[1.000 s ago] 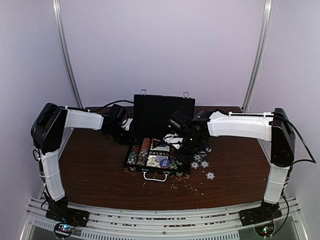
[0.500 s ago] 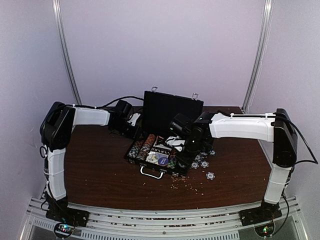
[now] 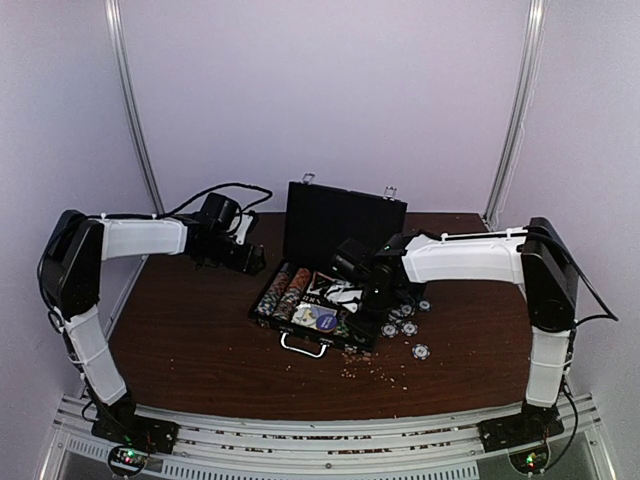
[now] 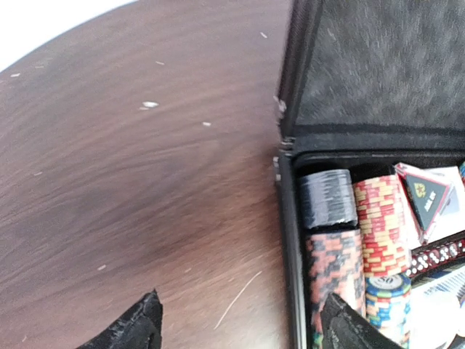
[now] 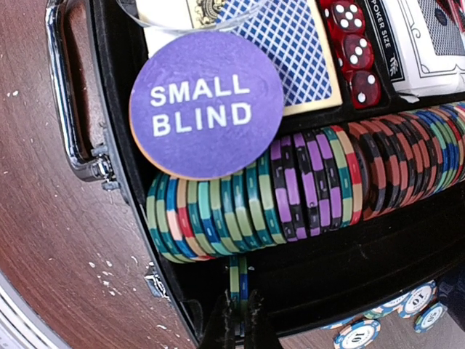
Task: Pack up texas hold em set
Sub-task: Adjust the poker chips pile in the slot.
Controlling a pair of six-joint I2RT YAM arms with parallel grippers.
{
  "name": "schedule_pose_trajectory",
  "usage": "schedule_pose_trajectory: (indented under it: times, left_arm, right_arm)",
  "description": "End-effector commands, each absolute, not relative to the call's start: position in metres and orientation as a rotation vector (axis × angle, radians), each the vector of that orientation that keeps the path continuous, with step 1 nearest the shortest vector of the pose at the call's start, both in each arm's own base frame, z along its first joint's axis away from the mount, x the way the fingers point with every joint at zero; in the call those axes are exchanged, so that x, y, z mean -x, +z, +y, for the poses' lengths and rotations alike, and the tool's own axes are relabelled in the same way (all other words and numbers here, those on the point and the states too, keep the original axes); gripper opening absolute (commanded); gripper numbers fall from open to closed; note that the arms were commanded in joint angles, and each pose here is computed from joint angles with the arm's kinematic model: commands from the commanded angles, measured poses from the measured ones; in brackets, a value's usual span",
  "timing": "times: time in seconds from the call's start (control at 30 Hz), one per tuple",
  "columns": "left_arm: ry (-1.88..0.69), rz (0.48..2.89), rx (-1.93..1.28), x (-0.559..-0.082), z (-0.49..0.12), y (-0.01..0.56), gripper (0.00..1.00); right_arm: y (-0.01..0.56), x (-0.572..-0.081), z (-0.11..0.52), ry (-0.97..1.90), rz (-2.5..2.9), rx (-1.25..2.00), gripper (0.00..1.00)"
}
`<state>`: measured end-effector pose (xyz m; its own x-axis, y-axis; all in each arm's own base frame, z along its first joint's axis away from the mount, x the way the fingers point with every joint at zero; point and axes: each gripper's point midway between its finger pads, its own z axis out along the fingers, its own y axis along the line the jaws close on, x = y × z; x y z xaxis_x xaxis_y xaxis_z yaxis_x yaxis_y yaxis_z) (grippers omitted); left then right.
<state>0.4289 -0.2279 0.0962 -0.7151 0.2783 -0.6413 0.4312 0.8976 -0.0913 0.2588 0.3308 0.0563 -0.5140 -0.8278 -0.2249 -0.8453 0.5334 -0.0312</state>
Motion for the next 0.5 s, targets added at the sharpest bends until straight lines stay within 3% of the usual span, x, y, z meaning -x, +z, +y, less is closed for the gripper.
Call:
schedule_pose_trajectory:
  times: [0.0,0.47]
  left_arm:
    - [-0.281,2.347,-0.414,-0.428,-0.215,0.12,0.77]
    - [-0.331,2.318,-0.348,-0.413,-0.209,0.142,0.77]
  right_arm:
    - [0.056,-0.253,0.344,0.206,2.541,1.473,0.0]
    - [0.073,-0.24,0.352,0.339,2.578,1.433,0.27]
